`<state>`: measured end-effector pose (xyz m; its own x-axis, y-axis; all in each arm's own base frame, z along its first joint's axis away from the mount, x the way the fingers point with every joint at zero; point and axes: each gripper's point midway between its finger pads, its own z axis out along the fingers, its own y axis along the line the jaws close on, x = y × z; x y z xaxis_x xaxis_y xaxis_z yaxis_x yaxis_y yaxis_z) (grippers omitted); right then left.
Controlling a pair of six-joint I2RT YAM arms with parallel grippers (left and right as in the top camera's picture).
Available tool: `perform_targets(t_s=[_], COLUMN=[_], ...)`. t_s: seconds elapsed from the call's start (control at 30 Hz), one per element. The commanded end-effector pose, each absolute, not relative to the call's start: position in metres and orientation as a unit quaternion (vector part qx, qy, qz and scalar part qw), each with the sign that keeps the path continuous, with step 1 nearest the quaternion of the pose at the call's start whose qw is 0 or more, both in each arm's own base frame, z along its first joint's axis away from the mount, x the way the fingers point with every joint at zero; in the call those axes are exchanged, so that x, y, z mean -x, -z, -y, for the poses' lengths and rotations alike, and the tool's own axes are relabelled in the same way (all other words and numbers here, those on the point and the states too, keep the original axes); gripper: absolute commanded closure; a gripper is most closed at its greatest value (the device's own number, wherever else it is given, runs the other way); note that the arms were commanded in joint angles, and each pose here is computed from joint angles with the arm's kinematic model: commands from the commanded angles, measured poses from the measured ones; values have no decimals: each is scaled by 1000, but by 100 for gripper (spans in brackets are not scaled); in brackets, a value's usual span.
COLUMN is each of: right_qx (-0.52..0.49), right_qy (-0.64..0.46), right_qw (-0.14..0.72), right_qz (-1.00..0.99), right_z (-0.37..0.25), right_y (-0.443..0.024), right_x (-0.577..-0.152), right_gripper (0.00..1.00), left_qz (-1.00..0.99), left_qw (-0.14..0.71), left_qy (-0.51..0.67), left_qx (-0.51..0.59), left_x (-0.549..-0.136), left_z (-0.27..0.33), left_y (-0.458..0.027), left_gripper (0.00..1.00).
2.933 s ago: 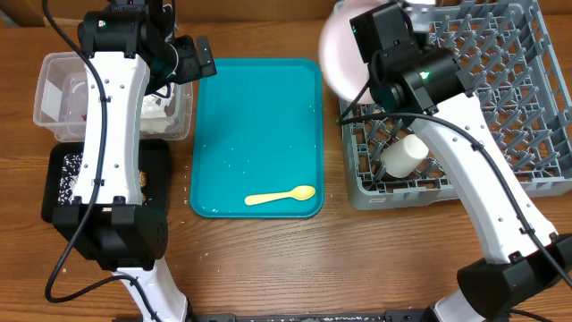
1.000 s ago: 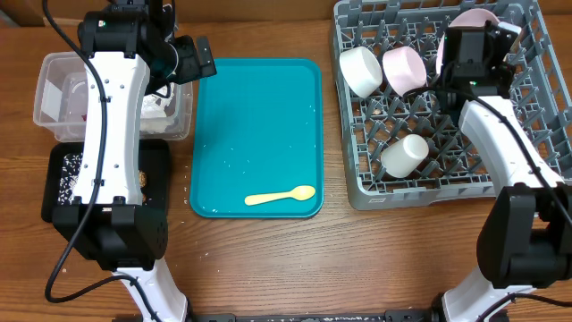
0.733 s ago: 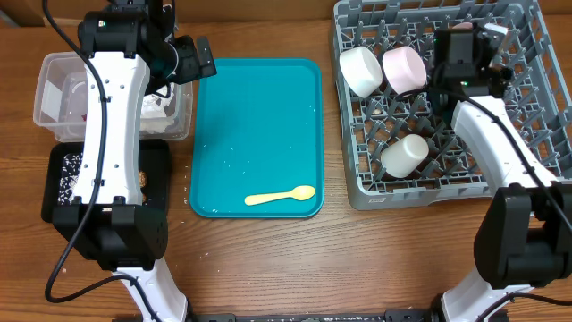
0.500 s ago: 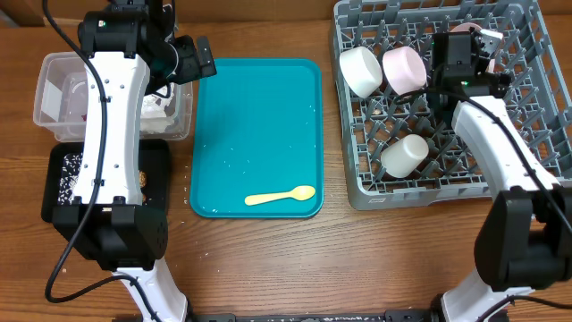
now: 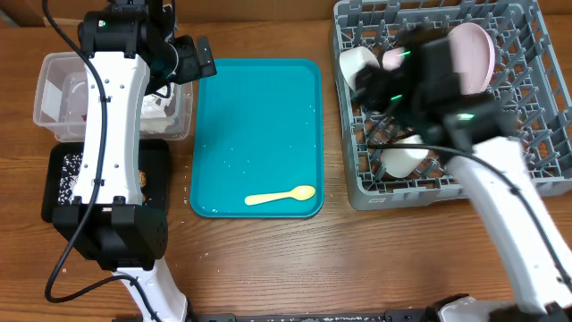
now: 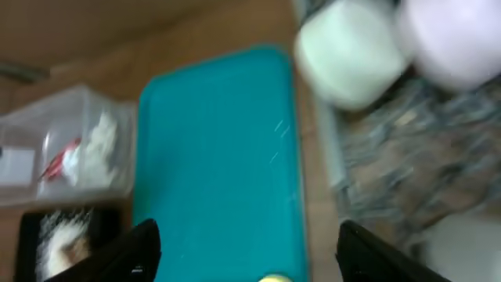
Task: Sort waste into correct bins and load items into the dishwasher
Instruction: 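Stand the pink plate upright in the rack and release it, then grasp the yellow spoon on the teal tray with the right gripper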
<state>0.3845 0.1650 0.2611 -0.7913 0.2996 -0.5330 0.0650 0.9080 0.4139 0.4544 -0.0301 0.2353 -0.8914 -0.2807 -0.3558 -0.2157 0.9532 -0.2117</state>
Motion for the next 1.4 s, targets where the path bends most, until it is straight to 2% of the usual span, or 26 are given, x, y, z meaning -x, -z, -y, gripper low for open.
perform_targets(t_s=[0.0,0.13,0.2,0.27,0.43,0.9,1.23,1.37], right_qx=[-145,-195,-227,-259,-316,-321,-318,-318], right_qy=[-222,-217,-208,-196,-150,-120,-96,-94], right_qw=[215,167,135,107,53,31,-37,-36], right_qz=[-940,-942,-942,-940,-935,-939,-942,-943], right_z=[-219,-252,-268,-278,-285,-295,-305,-304], right_y=[-210,-173,-150,-130,-94,-57,-10,-7], right_x=[-361,-347,-340,-333,-309,-281,-265,-266], right_gripper=[34,43,52,55,55,55,55,56], left_qz=[-967,-967,-967,-967,-967,-967,-967,-967], left_qw=[200,200,200,200,200,200,200,200], left_qy=[85,85,85,85,85,85,85,85], left_qx=[131,131,131,131,131,131,131,131], left_x=[-455,-455,-455,-455,-455,-455,-455,-455], left_z=[29,29,29,29,29,29,30,30], left_y=[-239,-239,-239,-239,-239,-239,-239,-239], left_gripper=[0,0,0,0,0,0,0,0])
